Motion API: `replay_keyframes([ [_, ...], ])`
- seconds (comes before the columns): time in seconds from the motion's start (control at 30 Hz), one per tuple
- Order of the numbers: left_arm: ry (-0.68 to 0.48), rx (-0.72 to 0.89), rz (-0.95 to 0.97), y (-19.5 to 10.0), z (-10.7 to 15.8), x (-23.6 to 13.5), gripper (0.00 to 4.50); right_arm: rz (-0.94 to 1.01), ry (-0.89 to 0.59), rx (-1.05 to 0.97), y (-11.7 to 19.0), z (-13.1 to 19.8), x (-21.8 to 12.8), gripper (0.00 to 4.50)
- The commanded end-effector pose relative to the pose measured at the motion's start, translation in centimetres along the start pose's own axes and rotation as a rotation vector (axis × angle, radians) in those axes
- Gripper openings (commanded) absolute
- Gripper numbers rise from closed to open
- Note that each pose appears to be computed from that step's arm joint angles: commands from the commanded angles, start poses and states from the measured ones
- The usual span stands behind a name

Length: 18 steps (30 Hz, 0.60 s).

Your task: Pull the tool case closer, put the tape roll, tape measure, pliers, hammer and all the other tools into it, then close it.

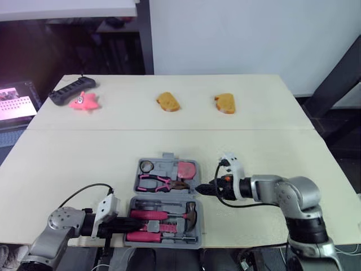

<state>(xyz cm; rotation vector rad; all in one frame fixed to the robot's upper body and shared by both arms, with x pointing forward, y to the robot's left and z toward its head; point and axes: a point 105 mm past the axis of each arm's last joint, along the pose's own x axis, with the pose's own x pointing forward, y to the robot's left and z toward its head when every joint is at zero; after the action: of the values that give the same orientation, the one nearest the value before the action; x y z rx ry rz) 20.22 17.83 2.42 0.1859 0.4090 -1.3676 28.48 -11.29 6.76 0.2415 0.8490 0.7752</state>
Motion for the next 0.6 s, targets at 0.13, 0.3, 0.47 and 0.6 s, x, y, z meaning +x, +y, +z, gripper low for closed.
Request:
replay_keyframes([
  [0.13,0.051,0.014,-0.025,-0.2,-0.5,0.3,0.04,0.009,-0.018,0.080,-0.5,1.8,1.3,4.50],
  [0.3,0.078,0.008,-0.037,-0.3,-1.1,0.2,0.04,0.016,-0.043,0.140,-0.8,2.7,2.4,4.50],
  [0.47,0.082,0.017,-0.044,-0.3,-1.1,0.3,0.04,0.020,-0.043,0.209,-1.3,2.6,3.5,4.50],
  [0.6,0.086,0.024,-0.049,-0.2,-1.1,0.2,0.04,0.052,-0.063,0.260,-1.3,3.0,4.4,4.50],
])
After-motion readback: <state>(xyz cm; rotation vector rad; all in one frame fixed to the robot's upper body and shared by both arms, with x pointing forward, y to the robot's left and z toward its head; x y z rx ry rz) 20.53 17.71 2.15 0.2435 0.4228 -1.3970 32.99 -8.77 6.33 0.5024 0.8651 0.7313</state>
